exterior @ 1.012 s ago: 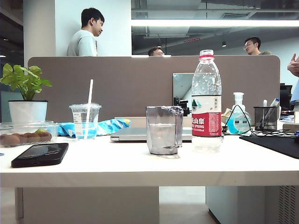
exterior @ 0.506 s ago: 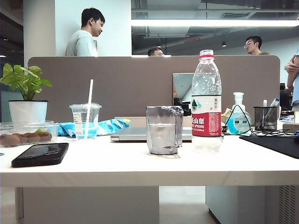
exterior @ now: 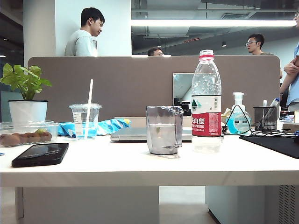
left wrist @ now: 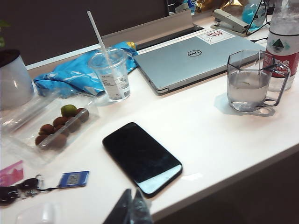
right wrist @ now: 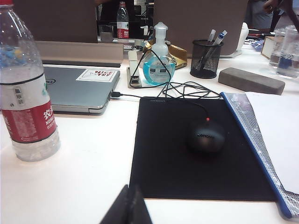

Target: Pick up the mineral water bottle on the table and pour water into the mug until it's half full.

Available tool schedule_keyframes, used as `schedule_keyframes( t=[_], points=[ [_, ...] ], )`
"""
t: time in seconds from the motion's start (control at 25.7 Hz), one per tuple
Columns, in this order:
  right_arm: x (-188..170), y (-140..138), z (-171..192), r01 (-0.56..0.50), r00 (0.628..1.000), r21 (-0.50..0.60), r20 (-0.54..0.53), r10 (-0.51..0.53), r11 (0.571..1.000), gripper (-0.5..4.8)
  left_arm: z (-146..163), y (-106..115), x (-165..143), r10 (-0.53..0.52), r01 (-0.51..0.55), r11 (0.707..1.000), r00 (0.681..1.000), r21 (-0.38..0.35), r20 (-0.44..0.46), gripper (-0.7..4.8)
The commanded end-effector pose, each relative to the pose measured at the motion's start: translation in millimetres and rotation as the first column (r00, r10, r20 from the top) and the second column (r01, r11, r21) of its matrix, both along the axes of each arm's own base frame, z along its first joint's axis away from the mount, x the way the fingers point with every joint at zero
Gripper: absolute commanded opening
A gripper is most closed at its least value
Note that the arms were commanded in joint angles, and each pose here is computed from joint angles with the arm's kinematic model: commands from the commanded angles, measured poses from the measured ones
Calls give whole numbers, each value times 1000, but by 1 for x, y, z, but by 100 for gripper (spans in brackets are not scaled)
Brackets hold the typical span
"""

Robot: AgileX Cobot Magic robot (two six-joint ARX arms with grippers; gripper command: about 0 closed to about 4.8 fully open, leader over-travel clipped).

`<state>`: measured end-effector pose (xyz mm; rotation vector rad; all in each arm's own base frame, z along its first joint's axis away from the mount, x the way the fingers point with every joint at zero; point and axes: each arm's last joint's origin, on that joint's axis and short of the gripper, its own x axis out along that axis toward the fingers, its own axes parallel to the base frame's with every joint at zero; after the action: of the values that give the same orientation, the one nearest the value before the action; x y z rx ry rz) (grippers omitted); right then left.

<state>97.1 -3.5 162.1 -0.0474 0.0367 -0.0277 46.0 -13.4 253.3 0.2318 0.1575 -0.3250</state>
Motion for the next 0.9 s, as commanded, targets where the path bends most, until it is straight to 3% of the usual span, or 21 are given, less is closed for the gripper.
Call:
schedule_keyframes(
  t=[0.04, 0.35, 0.55, 0.7, 0.9],
  points=[
    [0, 0, -1, -5, 1000, 3, 7, 5, 1000, -1, 4, 4, -1, 99, -100, 995, 993, 13, 71, -5],
    [0, 0, -1, -5, 1000, 3, 7, 5, 1000, -1, -28, 6, 32, 209, -176, 969, 959, -172, 193, -5],
    [0, 0, -1, -5, 1000, 3, 7, 5, 1000, -1, -49, 5, 43, 223, -179, 964, 946, -195, 236, -5],
    [0, 0, -1, -5, 1000, 3, 7, 5, 1000, -1, -67, 5, 48, 245, -208, 959, 949, -191, 199, -5],
    [0, 0, -1, -5, 1000, 3, 7, 5, 1000, -1, -87, 13, 52, 350, -310, 912, 930, -270, 114, -5]
  ],
)
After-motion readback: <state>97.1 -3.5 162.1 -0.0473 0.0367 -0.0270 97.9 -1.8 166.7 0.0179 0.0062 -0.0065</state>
